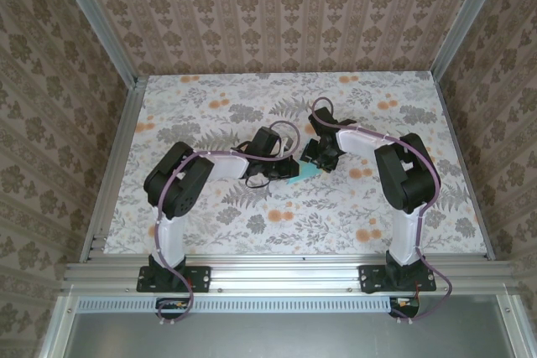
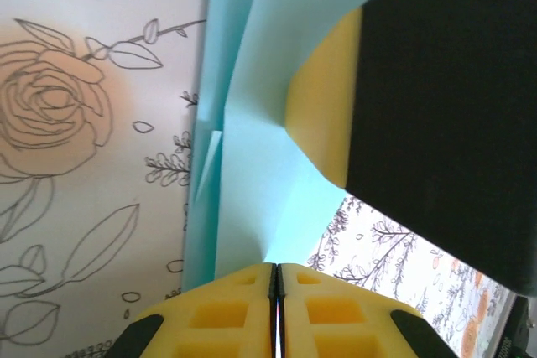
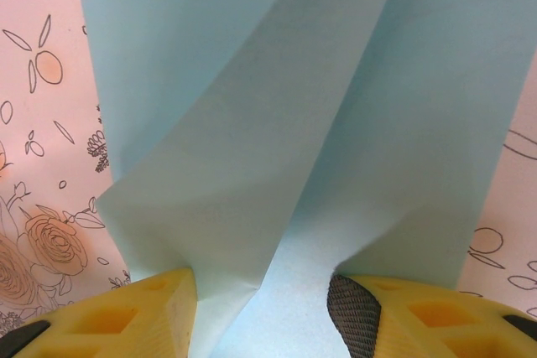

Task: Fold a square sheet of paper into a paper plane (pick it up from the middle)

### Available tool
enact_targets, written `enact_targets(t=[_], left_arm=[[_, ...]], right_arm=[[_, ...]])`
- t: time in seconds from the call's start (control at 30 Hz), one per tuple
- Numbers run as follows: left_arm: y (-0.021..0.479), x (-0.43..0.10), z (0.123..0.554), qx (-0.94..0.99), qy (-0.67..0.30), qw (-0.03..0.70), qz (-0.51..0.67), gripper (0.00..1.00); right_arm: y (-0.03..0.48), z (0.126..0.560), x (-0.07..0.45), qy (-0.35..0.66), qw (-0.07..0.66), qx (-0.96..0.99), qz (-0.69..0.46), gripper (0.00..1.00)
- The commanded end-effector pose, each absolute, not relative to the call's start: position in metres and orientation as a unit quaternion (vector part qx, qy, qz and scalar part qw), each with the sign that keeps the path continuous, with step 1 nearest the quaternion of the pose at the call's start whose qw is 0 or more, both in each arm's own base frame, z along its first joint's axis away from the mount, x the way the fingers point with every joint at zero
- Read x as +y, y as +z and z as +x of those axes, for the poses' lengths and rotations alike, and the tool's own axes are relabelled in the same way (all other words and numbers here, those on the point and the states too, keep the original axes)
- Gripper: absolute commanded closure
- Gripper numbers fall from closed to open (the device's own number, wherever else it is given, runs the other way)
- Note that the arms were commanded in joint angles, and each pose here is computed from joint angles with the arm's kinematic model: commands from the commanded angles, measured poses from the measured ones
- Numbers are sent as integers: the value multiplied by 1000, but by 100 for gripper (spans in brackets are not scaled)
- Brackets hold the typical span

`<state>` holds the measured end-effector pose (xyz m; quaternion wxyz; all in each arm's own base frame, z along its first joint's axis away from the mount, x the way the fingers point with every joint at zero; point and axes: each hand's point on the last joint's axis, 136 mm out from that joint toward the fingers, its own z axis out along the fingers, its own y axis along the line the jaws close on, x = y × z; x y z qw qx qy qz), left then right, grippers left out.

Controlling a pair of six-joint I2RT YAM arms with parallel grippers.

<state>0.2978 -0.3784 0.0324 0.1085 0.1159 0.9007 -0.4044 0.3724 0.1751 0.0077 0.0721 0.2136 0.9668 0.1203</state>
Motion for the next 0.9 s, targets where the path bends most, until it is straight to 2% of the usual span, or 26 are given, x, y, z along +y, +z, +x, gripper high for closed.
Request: enact_targets(t=[0.0, 0.33, 0.7, 0.87], left_arm=[[25, -374, 302, 909, -383, 112, 119, 89], [14, -370, 302, 918, -364, 106, 114, 89], [-6, -357, 292, 938, -321, 68, 113, 96], [-13, -352, 285, 944, -306, 48, 115, 98]], right_arm=[[-65, 305, 119, -31, -33, 971, 235, 47], [-66, 304, 119, -33, -35, 971, 235, 46], [-54, 315, 125, -17, -22, 972, 233, 47], [-27, 342, 143, 48, 17, 974, 220, 46]])
